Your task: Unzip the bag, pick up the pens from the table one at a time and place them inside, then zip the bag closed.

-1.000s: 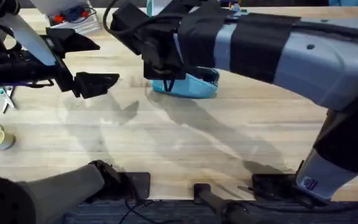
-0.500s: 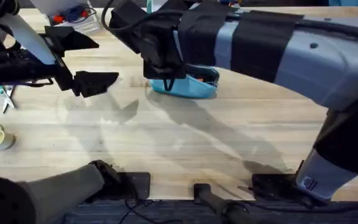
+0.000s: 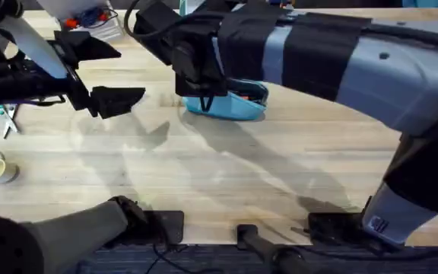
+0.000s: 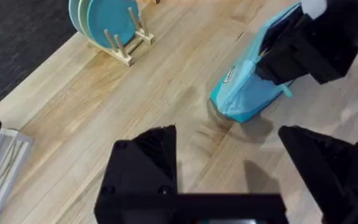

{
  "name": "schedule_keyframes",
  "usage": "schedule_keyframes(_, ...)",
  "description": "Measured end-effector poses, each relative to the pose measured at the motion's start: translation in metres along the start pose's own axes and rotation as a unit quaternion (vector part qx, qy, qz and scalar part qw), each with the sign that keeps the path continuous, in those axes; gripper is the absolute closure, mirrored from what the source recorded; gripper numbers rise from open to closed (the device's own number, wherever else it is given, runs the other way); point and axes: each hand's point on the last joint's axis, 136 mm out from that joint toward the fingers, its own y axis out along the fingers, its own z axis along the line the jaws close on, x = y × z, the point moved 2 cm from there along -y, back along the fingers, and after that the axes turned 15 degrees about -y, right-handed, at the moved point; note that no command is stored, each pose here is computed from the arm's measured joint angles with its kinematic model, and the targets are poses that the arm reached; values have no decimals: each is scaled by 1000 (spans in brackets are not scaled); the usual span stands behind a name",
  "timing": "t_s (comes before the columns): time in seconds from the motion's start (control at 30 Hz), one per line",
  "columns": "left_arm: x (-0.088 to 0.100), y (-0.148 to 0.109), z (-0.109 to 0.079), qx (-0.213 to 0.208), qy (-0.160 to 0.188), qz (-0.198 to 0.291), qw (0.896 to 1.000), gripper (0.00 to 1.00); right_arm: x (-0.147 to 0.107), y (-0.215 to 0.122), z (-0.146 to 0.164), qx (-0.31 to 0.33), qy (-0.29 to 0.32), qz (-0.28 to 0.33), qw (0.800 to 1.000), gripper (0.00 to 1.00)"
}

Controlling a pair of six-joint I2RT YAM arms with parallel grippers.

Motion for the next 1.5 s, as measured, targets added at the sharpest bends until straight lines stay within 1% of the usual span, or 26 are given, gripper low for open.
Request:
schedule_keyframes(0.57,4,0,8,13,24,-7,1000,8,0,0,0,0,0,0,1000,970)
schedule_keyframes(0.7,8,0,13,21,42,-15,999,7,0,0,0,0,0,0,1000,970)
schedule_keyframes(0.8,15,-1,17,25,60,-32,997,7,0,0,0,0,0,0,1000,970)
schedule_keyframes(0.9,20,-1,18,21,70,-51,996,7,0,0,0,0,0,0,1000,970)
schedule_keyframes(1.03,18,6,23,0,53,-73,996,7,0,0,0,0,0,0,1000,970)
schedule_keyframes(1.17,10,17,36,-27,26,-104,994,7,0,0,0,0,0,0,1000,970)
schedule_keyframes(1.33,3,29,48,-64,-8,-161,985,7,0,0,0,0,0,0,1000,969)
schedule_keyframes(1.4,-2,33,52,-79,-29,-179,980,7,0,0,0,0,0,0,1000,969)
schedule_keyframes(1.5,-12,40,57,-91,-59,-186,976,7,0,0,0,0,0,0,1000,969)
